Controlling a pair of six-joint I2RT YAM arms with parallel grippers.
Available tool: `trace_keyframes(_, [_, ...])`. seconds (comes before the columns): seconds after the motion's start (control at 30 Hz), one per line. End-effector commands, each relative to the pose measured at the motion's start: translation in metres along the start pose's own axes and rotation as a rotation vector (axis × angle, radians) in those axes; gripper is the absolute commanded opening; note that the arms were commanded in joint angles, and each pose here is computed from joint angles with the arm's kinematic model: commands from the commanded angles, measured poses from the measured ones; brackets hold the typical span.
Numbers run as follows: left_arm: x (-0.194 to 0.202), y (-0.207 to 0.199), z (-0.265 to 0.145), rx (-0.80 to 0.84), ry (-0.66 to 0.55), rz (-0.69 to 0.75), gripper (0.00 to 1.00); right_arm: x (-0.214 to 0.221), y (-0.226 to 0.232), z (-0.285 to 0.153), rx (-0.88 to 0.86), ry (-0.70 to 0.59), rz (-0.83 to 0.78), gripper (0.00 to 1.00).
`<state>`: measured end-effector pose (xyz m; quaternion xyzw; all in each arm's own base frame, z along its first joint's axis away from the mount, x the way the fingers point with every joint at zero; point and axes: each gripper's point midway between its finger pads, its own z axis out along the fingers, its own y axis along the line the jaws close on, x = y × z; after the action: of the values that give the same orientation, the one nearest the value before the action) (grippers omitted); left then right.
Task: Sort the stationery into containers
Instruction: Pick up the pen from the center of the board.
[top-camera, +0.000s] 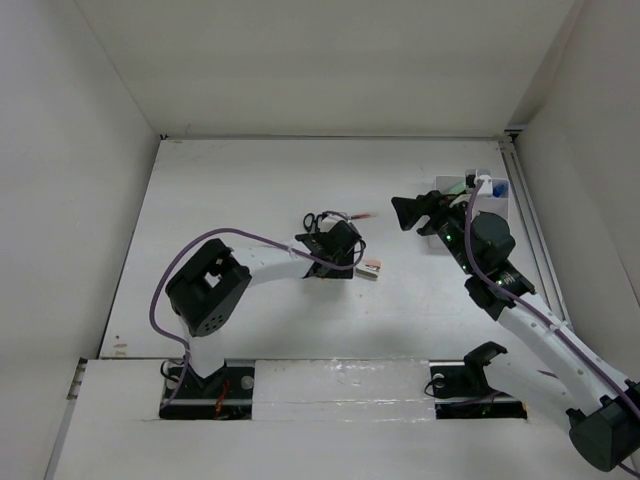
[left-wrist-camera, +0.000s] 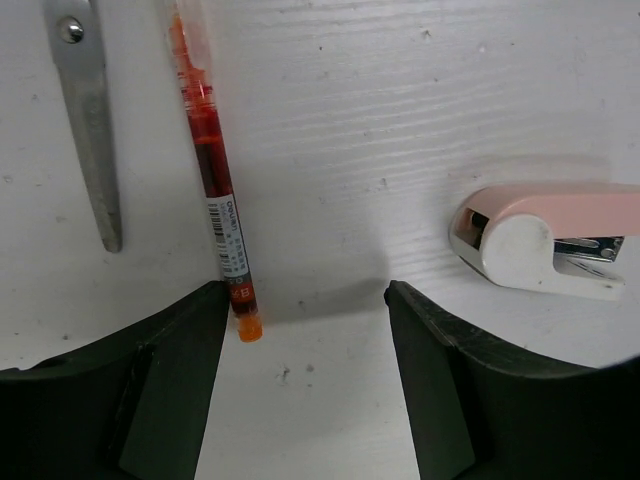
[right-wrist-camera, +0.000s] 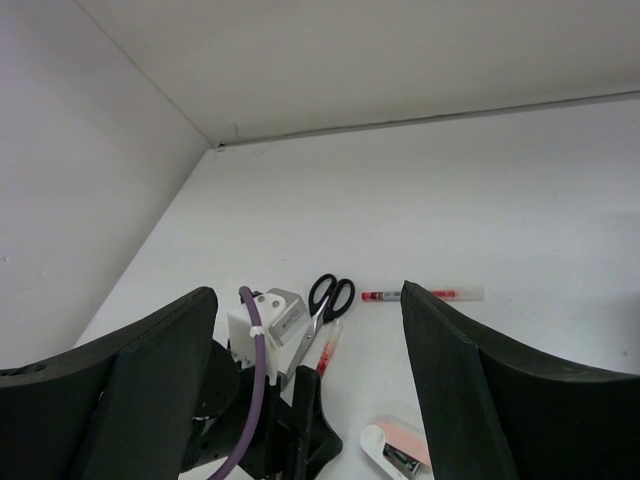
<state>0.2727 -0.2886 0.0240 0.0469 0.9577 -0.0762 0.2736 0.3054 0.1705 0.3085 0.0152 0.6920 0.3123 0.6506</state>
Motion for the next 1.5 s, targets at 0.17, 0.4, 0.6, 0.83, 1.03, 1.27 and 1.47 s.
trace_keyframes(0.17, [0.017, 0.014, 0.013, -0.139, 0.07, -0.002, 0.6, -0.01, 0.012, -0.005, -0.043, -0.029, 0.02, 0.8])
trace_keyframes(0.4, [0.006, 0.012, 0.022, -0.172, 0.062, -0.013, 0.43, -0.01, 0.012, -0.005, -0.043, -0.029, 0.02, 0.8])
trace_keyframes(0.6, [0.011, 0.023, 0.025, -0.184, 0.09, -0.017, 0.18, -0.013, 0.014, -0.007, -0.048, -0.037, 0.02, 0.8])
trace_keyframes(0.83, [0.025, 0.016, 0.028, -0.107, 0.111, 0.011, 0.0, -0.012, 0.013, -0.005, -0.05, -0.022, 0.029, 0.81])
trace_keyframes(1.03, [-0.021, -0.02, -0.042, 0.009, -0.19, 0.066, 0.0, 0.004, 0.001, 0.006, -0.074, 0.078, 0.134, 0.81])
trace_keyframes(1.27, [-0.065, -0.027, -0.121, 0.157, -0.469, 0.058, 0.0, 0.025, 0.031, 0.007, -0.246, 0.177, 0.263, 0.95])
trace_keyframes(1.47, [-0.078, -0.037, -0.168, 0.347, -0.591, 0.077, 0.0, 0.048, 0.06, 0.005, -0.359, 0.234, 0.354, 1.0])
